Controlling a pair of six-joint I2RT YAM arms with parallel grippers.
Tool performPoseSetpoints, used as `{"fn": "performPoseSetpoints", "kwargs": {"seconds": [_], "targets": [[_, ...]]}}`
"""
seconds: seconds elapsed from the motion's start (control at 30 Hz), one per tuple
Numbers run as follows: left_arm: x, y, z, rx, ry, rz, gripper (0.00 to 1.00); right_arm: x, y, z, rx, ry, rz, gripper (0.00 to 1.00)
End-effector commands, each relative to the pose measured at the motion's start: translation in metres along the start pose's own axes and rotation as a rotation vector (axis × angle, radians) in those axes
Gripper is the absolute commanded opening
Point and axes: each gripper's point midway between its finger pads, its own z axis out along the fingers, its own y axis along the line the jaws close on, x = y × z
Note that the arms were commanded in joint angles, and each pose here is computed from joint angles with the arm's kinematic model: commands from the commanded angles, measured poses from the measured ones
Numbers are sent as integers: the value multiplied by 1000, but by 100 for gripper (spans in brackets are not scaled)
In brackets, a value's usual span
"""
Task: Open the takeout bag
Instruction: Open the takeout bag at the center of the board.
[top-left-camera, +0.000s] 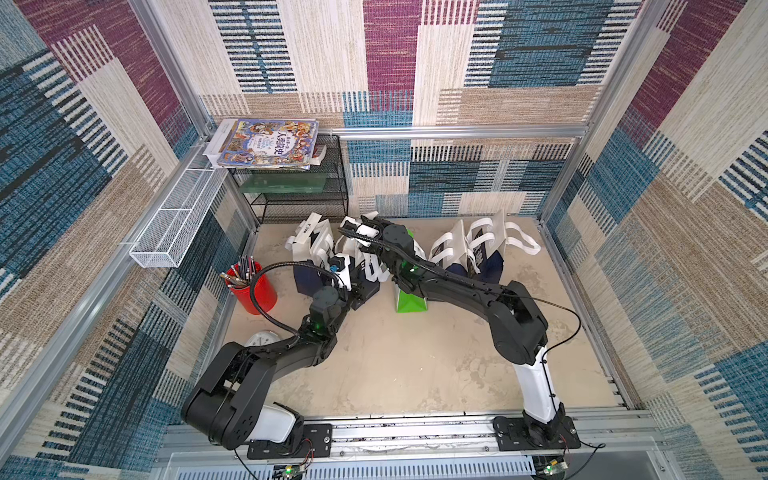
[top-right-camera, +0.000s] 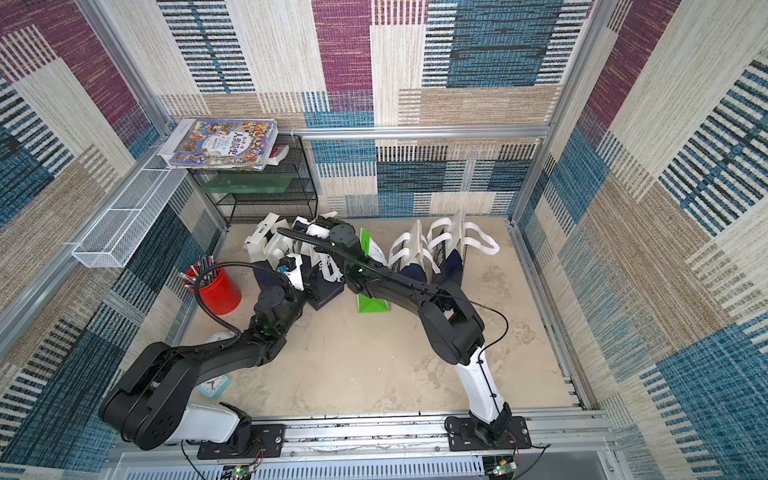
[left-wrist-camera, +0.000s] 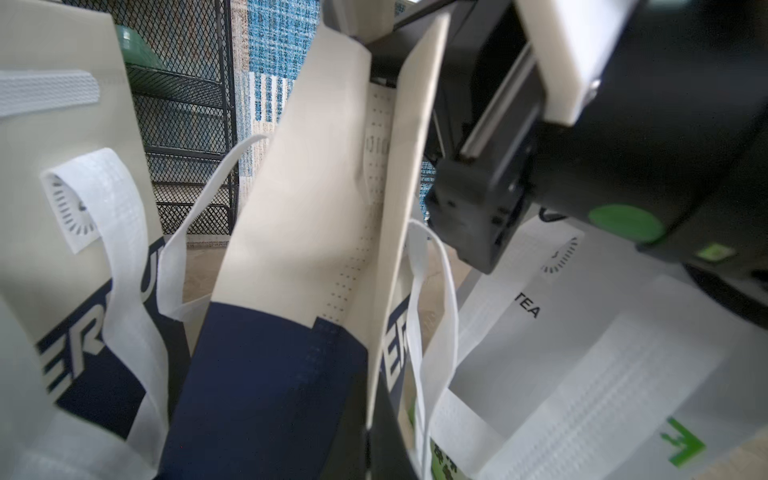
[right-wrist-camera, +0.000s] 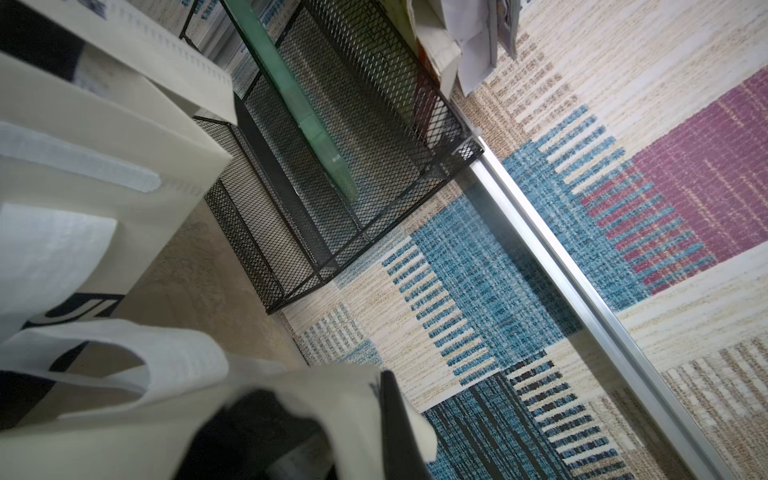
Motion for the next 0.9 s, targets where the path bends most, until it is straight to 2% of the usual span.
{"fn": "performPoseSetpoints", "kwargs": {"seconds": [0.0, 0.4, 0.53, 0.63, 0.87], "targets": [[14, 2, 1, -12, 56, 15, 0, 3, -5, -2, 21, 59, -33, 0], [23, 9, 3, -47, 101, 34, 0, -20, -8, -23, 16, 151, -263, 0], [27, 10, 2, -54, 114, 40, 0, -14, -14, -24, 11, 204, -406, 1], [27, 11, 2, -57, 114, 42, 0, -12, -24, -24, 40, 244, -485, 10], [28, 12, 2, -64, 116, 46, 0, -23, -43, -28, 46, 252, -455, 58]]}}
